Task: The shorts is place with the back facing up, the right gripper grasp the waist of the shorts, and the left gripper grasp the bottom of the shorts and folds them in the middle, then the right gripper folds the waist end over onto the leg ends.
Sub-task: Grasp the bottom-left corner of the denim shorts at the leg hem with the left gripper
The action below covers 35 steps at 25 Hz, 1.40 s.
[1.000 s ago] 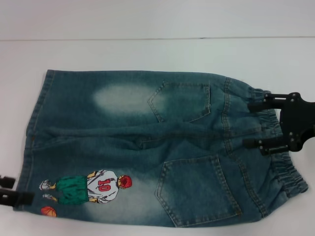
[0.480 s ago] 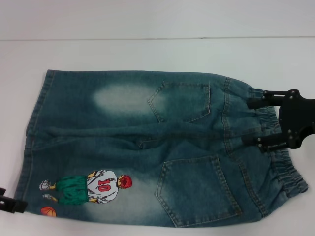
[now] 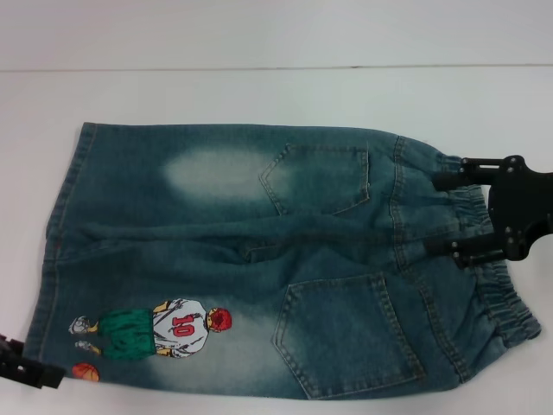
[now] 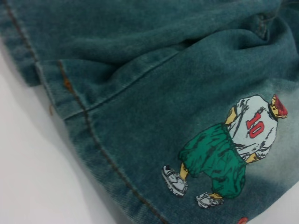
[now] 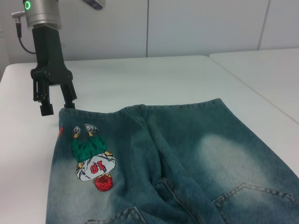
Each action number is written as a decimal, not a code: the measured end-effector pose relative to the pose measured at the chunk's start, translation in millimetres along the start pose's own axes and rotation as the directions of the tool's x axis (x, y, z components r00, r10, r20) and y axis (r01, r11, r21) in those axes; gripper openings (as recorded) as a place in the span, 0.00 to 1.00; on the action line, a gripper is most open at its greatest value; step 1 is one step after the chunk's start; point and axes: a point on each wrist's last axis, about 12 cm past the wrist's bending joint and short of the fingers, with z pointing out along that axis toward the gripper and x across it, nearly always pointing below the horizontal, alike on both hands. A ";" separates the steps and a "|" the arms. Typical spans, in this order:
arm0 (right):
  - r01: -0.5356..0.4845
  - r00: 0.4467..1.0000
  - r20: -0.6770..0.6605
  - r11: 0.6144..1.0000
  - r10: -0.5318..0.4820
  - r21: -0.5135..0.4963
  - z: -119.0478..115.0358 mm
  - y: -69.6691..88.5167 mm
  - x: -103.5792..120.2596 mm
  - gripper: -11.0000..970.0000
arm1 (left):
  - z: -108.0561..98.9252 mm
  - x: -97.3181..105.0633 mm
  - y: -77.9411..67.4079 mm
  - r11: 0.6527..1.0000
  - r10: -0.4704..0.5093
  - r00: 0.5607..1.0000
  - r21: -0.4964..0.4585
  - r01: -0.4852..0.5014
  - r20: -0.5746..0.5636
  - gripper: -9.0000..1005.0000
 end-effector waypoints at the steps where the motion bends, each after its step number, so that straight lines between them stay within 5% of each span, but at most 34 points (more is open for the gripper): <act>1: -0.001 1.000 0.000 1.000 0.001 0.000 -0.1 0.2 0.2 0.89 | 1.3 -0.7 -1.0 1.000 0.004 1.000 0.004 -0.004 -0.002 0.91; 20: -0.030 1.000 0.000 1.000 0.030 -0.001 -1.8 4.6 6.4 0.88 | 11.0 -16.1 -1.5 0.995 0.096 0.993 0.026 -0.098 0.064 0.81; 35: -0.040 0.999 0.003 0.999 0.040 0.000 -2.9 6.3 8.3 0.87 | 12.7 -13.9 -2.0 0.995 0.093 0.994 0.033 -0.095 0.048 0.18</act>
